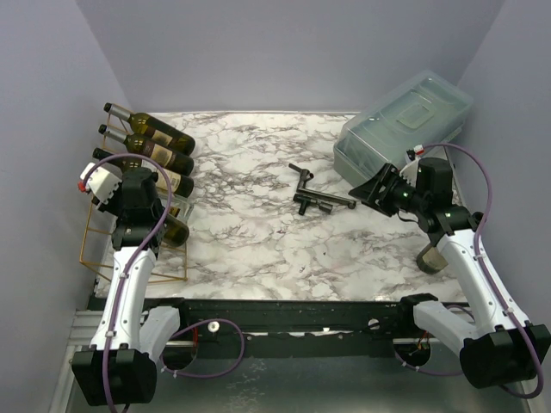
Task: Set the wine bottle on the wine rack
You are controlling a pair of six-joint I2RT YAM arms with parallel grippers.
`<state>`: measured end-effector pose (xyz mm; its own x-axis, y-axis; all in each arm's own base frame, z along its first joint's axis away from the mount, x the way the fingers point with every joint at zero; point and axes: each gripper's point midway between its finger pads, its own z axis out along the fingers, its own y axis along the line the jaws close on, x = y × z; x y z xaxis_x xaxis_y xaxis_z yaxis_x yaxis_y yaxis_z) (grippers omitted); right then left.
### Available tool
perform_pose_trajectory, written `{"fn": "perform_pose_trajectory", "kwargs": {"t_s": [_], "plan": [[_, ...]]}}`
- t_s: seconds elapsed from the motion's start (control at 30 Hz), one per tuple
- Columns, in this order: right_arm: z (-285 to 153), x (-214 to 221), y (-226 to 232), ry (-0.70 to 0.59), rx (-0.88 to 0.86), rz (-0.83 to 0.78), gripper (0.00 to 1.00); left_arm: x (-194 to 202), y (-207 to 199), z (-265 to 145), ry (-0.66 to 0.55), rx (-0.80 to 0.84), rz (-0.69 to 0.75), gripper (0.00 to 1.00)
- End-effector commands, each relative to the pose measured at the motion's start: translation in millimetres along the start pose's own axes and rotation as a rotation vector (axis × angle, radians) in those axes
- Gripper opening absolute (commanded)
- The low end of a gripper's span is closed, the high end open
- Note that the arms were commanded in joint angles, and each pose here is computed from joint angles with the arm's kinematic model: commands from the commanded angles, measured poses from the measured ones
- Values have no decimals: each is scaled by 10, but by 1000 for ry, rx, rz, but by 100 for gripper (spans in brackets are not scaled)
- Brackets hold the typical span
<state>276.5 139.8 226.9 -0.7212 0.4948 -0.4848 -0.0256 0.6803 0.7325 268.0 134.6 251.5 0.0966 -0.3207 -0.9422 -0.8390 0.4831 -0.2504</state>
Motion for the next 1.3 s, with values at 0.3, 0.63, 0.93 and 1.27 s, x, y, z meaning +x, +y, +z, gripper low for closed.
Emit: {"fn": "perform_pose_trajectory", "kwargs": {"t_s": [0.3,0.63,0.93,1.27], "plan": [[-5,69,-6,23,-15,7,61,72,84,55,-31,-38,-144,0],[-3,78,-13,23,-17,15,61,236,225,79,-27,-94,-152,0],[1,76,-1,25,-21,15,61,278,313,73,-33,-125,-158,20],[-7,77,16,27,-27,14,61,332,367,64,-26,-139,-161,35]]}}
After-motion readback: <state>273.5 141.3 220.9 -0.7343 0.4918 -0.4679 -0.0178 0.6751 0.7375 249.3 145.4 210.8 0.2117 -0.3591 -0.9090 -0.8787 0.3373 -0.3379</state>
